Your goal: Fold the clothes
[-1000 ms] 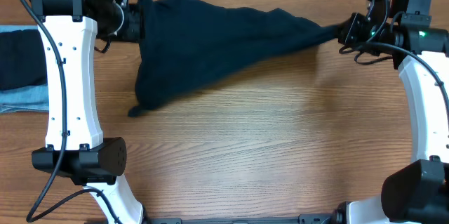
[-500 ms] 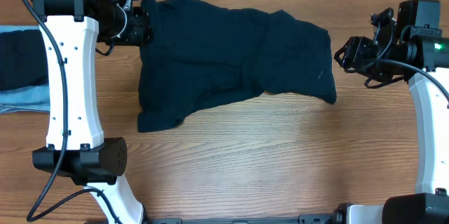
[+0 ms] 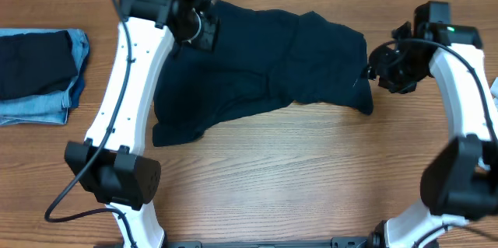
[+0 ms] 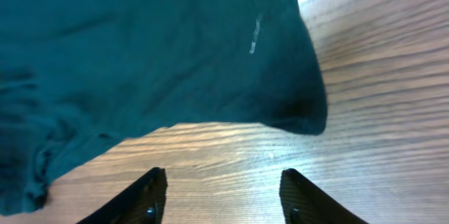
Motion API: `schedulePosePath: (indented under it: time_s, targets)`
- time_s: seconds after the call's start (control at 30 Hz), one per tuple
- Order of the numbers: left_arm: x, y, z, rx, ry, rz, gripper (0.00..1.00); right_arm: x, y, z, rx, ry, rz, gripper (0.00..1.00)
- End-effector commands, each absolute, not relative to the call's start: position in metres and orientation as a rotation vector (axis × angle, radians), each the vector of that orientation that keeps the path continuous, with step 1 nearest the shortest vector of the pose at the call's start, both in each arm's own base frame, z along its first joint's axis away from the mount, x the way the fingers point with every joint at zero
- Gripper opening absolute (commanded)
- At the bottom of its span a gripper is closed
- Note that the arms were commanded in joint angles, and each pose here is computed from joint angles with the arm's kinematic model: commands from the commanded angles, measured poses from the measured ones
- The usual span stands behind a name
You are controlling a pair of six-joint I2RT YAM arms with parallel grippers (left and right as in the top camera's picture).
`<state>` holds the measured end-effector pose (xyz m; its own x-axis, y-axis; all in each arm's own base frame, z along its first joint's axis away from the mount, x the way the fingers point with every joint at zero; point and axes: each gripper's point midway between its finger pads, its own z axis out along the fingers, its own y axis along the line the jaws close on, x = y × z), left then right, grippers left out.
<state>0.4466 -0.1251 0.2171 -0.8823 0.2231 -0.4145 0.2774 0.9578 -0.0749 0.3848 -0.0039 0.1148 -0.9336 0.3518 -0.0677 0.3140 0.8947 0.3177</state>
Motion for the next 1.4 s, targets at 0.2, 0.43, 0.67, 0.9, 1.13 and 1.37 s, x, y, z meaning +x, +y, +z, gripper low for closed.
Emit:
schedulePosePath:
  time_s: [0.2,0.43,0.67,0.9,1.13,1.37]
  targets:
    - [0.431,-0.097,0.120,0.247,2.867,-0.096,0.52,0.414,0.034,0.069,0.386,2.964,0.550,0.51]
    - [0.417,-0.094,0.078,0.230,2.914,-0.091,0.55,0.424,0.055,0.048,0.333,2.974,0.555,0.47]
    - [0.399,-0.091,0.053,0.204,2.975,-0.090,0.57,0.418,0.063,0.041,0.263,3.009,0.565,0.62]
    - [0.388,-0.090,0.035,0.204,3.000,-0.099,0.61,0.404,0.063,0.038,0.286,3.068,0.542,0.66]
    - [0.372,-0.099,0.018,0.185,3.041,-0.196,0.59,0.408,0.052,0.035,0.359,3.063,0.443,0.51]
    - [0.361,-0.120,0.022,0.222,3.061,-0.393,0.56,0.408,0.052,0.035,0.359,3.064,0.442,0.60]
